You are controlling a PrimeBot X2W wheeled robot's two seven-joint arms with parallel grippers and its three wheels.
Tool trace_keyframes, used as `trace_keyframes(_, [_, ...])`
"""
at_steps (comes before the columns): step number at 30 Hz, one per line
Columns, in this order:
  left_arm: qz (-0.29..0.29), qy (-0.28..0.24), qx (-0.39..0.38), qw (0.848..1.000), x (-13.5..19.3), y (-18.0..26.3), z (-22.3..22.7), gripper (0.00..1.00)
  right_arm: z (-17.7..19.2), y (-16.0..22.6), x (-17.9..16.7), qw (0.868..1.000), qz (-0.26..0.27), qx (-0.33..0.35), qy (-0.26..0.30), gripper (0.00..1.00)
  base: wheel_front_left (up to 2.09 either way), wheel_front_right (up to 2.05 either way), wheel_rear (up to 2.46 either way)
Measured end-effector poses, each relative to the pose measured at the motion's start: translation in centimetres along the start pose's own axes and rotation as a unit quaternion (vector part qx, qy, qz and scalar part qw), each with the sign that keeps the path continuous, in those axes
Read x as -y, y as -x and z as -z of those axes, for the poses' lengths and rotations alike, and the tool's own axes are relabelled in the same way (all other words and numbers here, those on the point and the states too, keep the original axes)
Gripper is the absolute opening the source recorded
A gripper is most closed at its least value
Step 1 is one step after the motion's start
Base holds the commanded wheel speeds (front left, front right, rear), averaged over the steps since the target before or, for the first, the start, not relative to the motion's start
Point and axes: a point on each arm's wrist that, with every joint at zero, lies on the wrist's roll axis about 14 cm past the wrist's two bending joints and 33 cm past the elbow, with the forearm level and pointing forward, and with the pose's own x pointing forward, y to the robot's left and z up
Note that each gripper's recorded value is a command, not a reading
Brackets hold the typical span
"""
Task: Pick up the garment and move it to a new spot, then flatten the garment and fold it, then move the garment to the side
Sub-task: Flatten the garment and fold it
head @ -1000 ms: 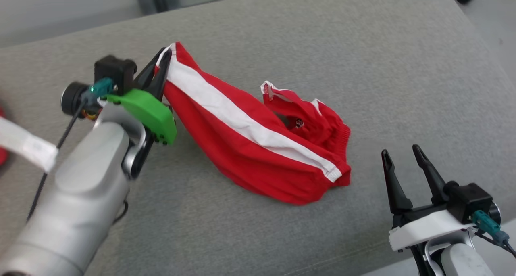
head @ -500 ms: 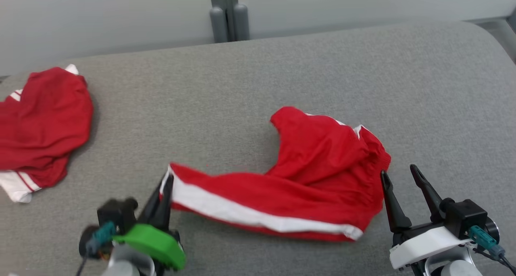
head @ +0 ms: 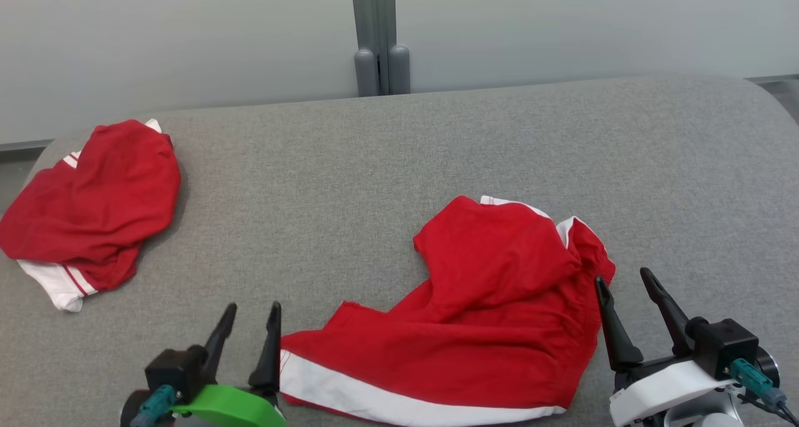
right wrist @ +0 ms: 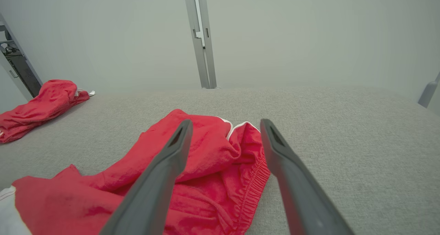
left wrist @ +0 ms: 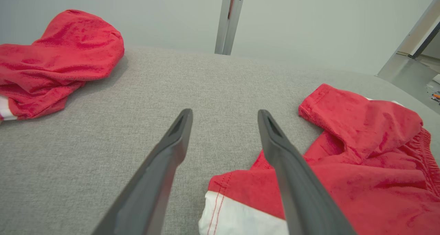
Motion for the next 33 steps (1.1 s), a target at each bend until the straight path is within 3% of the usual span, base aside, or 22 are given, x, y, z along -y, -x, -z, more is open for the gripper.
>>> trace_keyframes(10, [-0.022, -0.048, 0.110, 0.992, -1.2, -0.3, -6.6, 1.00, -0.4, 0.6, 1.2, 1.000, 0.020, 0.006, 0.002, 1.00, 0.00, 0.00, 0.00])
trace_keyframes(22, [-0.070, -0.089, 0.109, 0.988, -5.3, 1.6, -6.7, 1.00, 0.0, 1.6, 2.6, 0.999, 0.043, -0.001, 0.004, 1.00, 0.00, 0.00, 0.00])
trace_keyframes(33, [-0.074, -0.079, 0.099, 0.989, -5.1, 1.9, -5.6, 1.00, -0.2, -0.6, 3.2, 0.999, 0.024, -0.008, 0.035, 1.00, 0.00, 0.00, 0.00])
